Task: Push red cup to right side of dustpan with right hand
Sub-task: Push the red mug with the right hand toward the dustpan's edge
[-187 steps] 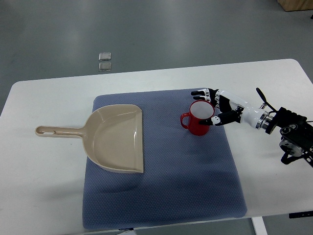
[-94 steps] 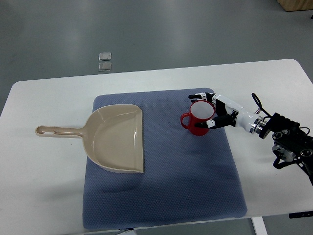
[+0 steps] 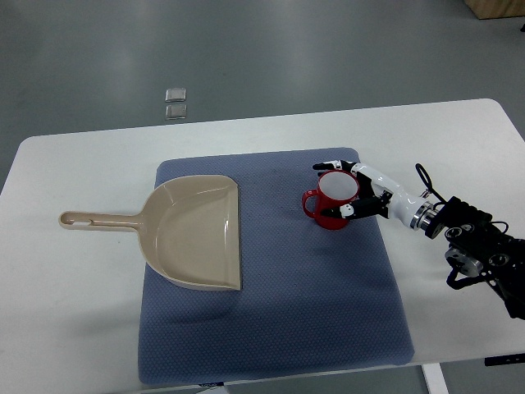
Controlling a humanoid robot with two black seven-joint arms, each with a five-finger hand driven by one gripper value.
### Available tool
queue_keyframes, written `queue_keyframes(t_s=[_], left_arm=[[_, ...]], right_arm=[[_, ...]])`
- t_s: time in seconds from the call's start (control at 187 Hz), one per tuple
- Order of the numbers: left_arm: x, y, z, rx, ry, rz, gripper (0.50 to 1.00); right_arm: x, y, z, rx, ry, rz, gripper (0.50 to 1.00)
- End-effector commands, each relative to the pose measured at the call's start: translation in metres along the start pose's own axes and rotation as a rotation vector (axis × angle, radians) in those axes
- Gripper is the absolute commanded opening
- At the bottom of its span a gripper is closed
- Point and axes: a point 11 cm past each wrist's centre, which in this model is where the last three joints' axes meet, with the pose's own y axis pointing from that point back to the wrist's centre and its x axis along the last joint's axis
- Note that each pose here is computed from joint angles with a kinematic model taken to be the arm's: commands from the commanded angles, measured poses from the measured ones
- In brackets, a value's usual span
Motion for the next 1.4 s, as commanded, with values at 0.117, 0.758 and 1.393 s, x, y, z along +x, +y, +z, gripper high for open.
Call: queue_keyframes(t_s=[0.117, 0.758, 1.393], left_arm=[[0.001, 0.0, 0.0, -0.002, 0.0, 0.003, 1.0], [0.001, 0.0, 0.0, -0.002, 0.003, 0.003, 1.0], [0.001, 0.0, 0.0, -0.002, 0.003, 0.001, 1.0]], right_arm=[[-0.004, -0.003, 0.004, -0.003, -0.024, 0.011, 0.934], [-0.028, -0.021, -0.006, 0.047, -0.06, -0.032, 0.932], [-0.066, -0.04, -0.011, 0.09, -0.1, -0.086, 0.932]])
